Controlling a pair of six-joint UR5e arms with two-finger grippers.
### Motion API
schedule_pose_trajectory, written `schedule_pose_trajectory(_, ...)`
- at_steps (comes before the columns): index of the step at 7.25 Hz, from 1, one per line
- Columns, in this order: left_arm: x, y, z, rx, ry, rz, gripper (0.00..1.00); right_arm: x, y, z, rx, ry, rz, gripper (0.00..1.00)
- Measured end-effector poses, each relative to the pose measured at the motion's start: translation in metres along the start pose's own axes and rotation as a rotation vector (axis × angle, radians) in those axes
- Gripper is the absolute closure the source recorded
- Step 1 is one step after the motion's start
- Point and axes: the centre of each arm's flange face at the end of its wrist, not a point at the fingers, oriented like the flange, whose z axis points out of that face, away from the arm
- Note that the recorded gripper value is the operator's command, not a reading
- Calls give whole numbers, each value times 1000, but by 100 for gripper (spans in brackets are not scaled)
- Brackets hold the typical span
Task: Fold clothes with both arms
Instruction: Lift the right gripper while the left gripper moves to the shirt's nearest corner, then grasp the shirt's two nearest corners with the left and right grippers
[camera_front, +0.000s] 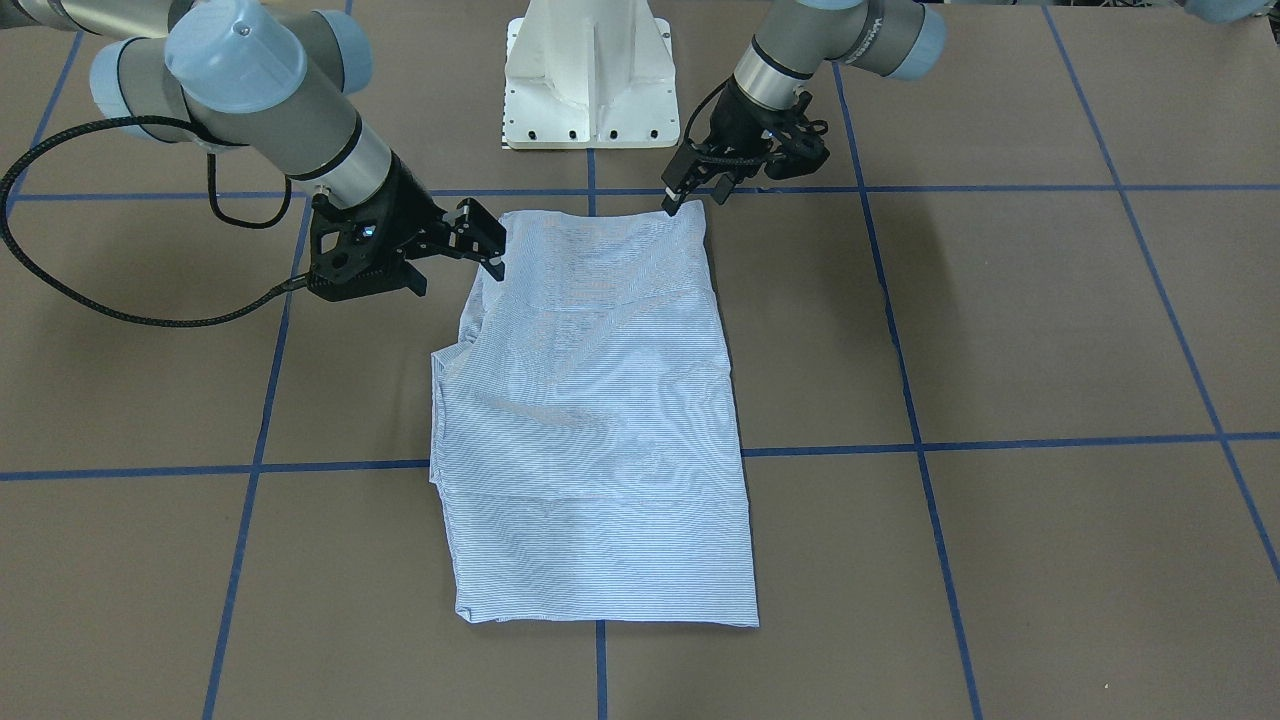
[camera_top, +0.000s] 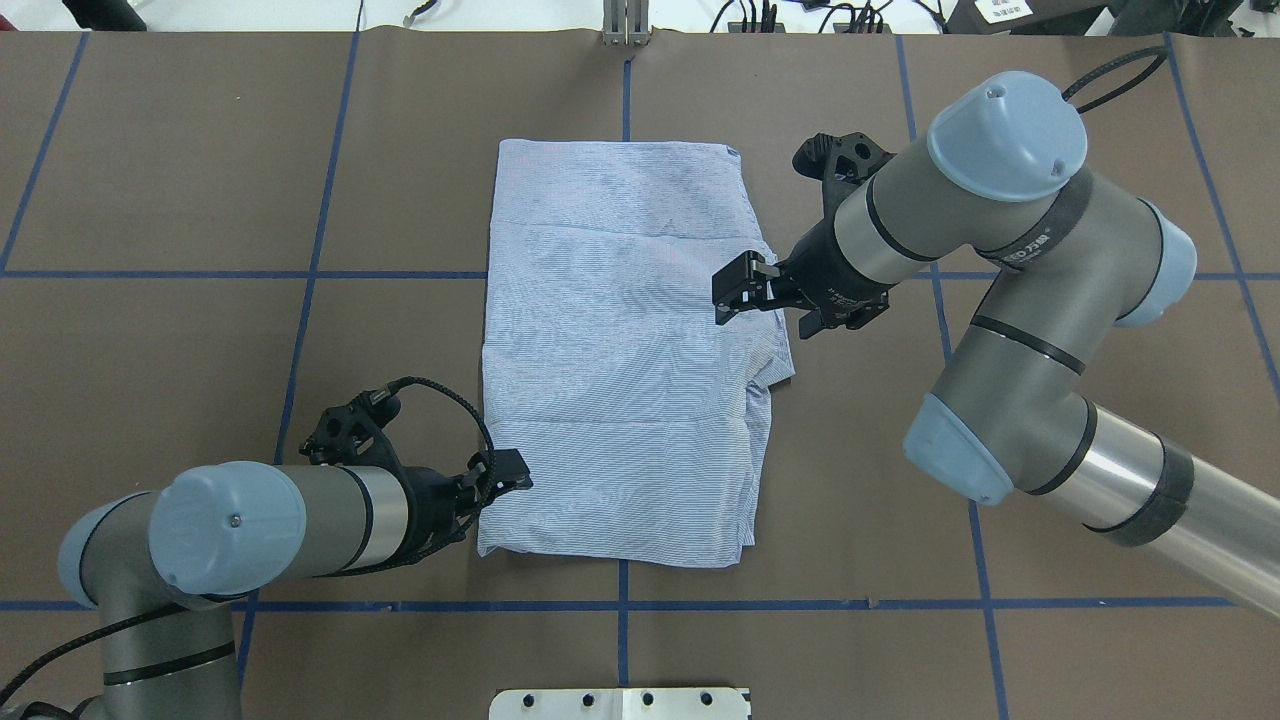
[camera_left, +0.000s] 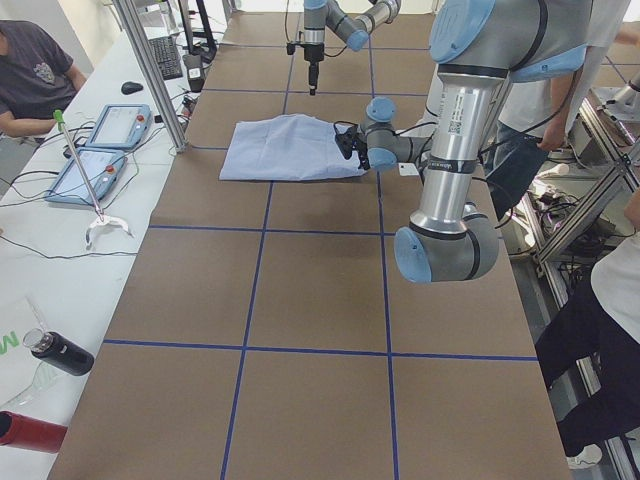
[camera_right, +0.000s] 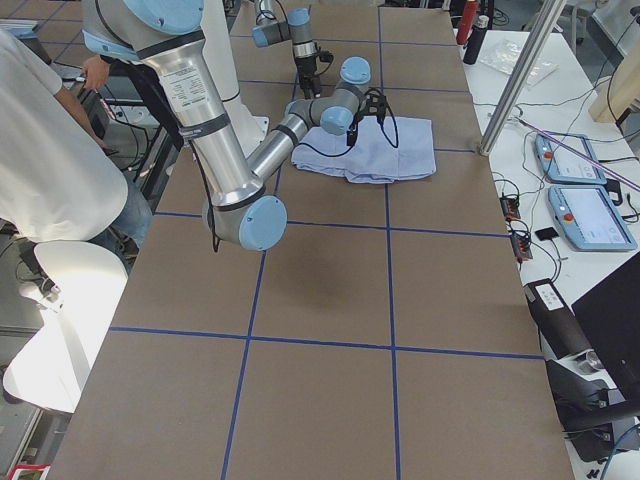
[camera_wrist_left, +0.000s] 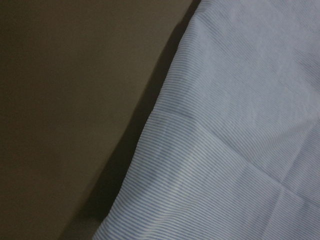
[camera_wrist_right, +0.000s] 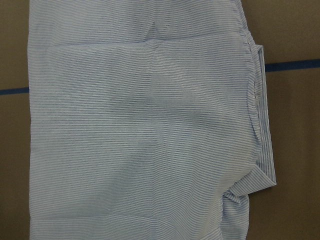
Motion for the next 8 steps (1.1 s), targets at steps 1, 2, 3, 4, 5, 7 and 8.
schedule_pose_trajectory(1,-7,5,9,-1,-19,-3,1,-1,1,1,-2,0,0,0)
schedule_pose_trajectory(2,-11,9,17,-3,-36,-4,3,-1,2,3,-5,2,0,0)
schedule_pose_trajectory(3,-15,12,24,-5,-48,-2,8,-1,4,5,-9,4,-1,0)
schedule_pose_trajectory(4,-17,16,27,-8,-55,0,18,-1,5,8,-13,7,-1,0)
schedule_pose_trajectory(5,-18,20,30,-13,-64,3,50,0,5,10,-15,10,0,0)
schedule_pose_trajectory(7,-20,28,36,-18,-83,8,100,3,6,15,-20,18,2,0)
schedule_pose_trajectory(8,-19,29,38,-17,-88,10,100,4,8,18,-25,22,2,0)
